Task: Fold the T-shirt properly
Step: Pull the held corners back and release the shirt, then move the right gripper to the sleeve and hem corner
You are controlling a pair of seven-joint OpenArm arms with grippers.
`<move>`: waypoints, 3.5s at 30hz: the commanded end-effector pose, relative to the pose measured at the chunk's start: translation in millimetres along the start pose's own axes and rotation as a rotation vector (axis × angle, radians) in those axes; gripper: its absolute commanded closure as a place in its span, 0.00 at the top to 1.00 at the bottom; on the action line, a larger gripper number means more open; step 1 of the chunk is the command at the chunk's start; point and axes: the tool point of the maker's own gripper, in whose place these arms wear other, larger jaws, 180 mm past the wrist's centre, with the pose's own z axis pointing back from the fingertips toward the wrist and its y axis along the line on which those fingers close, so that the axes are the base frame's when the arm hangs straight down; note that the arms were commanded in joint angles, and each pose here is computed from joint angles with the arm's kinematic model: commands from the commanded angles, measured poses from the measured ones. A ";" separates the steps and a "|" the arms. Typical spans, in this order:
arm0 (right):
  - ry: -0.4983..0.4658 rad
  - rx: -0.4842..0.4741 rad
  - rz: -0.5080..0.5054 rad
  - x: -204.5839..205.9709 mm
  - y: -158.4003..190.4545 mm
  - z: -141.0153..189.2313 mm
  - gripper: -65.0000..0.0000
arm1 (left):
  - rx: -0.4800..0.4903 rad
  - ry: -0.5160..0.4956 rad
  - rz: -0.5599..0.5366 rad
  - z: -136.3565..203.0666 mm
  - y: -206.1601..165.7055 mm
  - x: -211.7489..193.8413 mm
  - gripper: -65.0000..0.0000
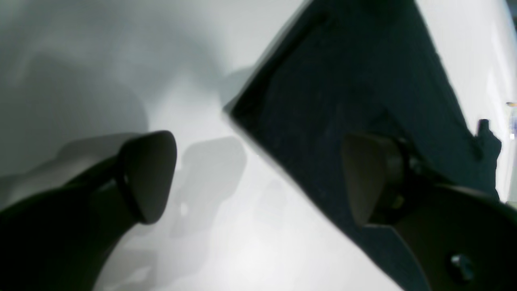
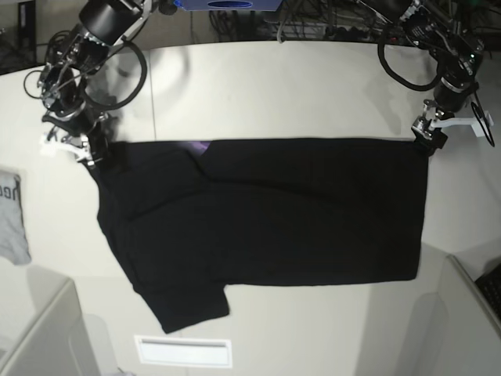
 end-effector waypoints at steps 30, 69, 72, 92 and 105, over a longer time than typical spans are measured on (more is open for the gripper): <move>-0.051 -0.051 0.014 10.8 -14.5 3.3 0.00 | 0.027 0.108 0.131 -47.6 8.0 -19.9 0.00; -0.032 -0.249 0.205 -20.9 -74.0 131.8 0.49 | 0.288 0.100 -0.244 83.2 88.4 -11.7 0.67; -0.106 -0.266 0.185 1.7 -77.8 141.7 0.48 | 0.338 0.019 -0.229 99.9 99.5 13.4 0.88; 0.013 0.076 0.469 59.8 140.7 -45.0 0.49 | 0.209 -0.033 -0.412 66.1 41.7 64.4 0.89; 0.065 -0.095 0.695 44.3 173.0 -143.0 0.60 | 0.173 -0.094 -0.461 70.1 14.4 76.2 0.89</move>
